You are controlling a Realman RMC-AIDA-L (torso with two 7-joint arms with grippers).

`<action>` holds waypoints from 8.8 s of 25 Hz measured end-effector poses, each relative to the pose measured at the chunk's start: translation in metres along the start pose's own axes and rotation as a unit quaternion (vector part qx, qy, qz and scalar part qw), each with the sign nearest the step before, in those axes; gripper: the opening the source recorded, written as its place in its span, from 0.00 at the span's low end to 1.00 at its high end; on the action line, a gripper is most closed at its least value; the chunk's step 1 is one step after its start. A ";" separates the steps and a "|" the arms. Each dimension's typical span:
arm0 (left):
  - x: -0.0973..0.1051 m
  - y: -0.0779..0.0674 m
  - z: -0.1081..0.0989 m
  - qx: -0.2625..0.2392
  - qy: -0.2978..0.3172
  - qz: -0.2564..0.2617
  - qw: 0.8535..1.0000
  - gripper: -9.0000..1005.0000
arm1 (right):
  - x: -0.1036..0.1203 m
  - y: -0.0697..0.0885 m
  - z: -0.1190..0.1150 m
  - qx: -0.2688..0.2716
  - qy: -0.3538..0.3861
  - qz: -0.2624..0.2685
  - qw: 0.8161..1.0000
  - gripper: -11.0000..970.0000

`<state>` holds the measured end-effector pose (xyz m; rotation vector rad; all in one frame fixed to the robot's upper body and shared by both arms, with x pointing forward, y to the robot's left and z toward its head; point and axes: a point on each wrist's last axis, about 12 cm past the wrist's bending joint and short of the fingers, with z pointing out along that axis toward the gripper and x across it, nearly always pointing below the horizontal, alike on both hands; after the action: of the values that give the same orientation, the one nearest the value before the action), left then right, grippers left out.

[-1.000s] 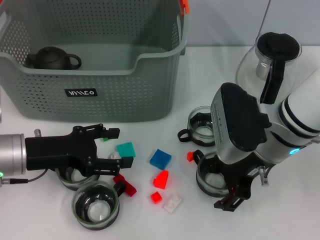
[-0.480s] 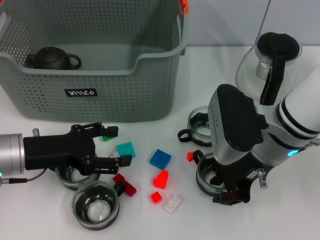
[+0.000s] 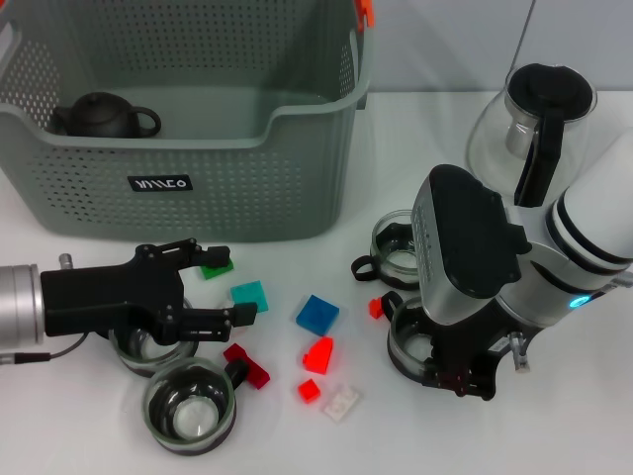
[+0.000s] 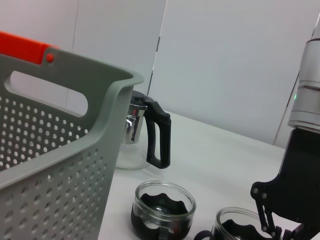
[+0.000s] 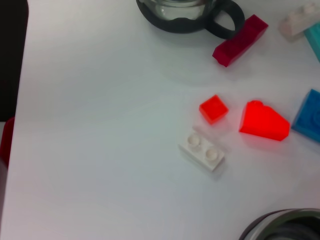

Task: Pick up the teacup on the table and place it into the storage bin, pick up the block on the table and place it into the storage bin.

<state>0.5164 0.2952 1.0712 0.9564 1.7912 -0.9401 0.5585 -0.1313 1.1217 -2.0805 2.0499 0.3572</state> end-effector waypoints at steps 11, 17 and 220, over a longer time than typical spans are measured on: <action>0.002 -0.002 -0.003 0.002 -0.001 -0.002 1.000 0.87 | -0.006 0.003 -0.033 0.000 -0.026 -0.001 1.000 0.06; 0.005 -0.005 -0.007 0.006 -0.001 -0.005 1.000 0.87 | -0.015 0.003 -0.084 -0.007 -0.105 -0.008 0.994 0.06; 0.002 -0.006 -0.009 -0.018 -0.071 -0.011 0.997 0.83 | -0.024 -0.056 0.006 0.099 0.060 0.038 0.993 0.56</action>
<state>0.5074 0.3014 1.0740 0.8292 1.6961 -0.9622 0.6138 -0.1057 1.1217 -1.9529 2.1389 0.0389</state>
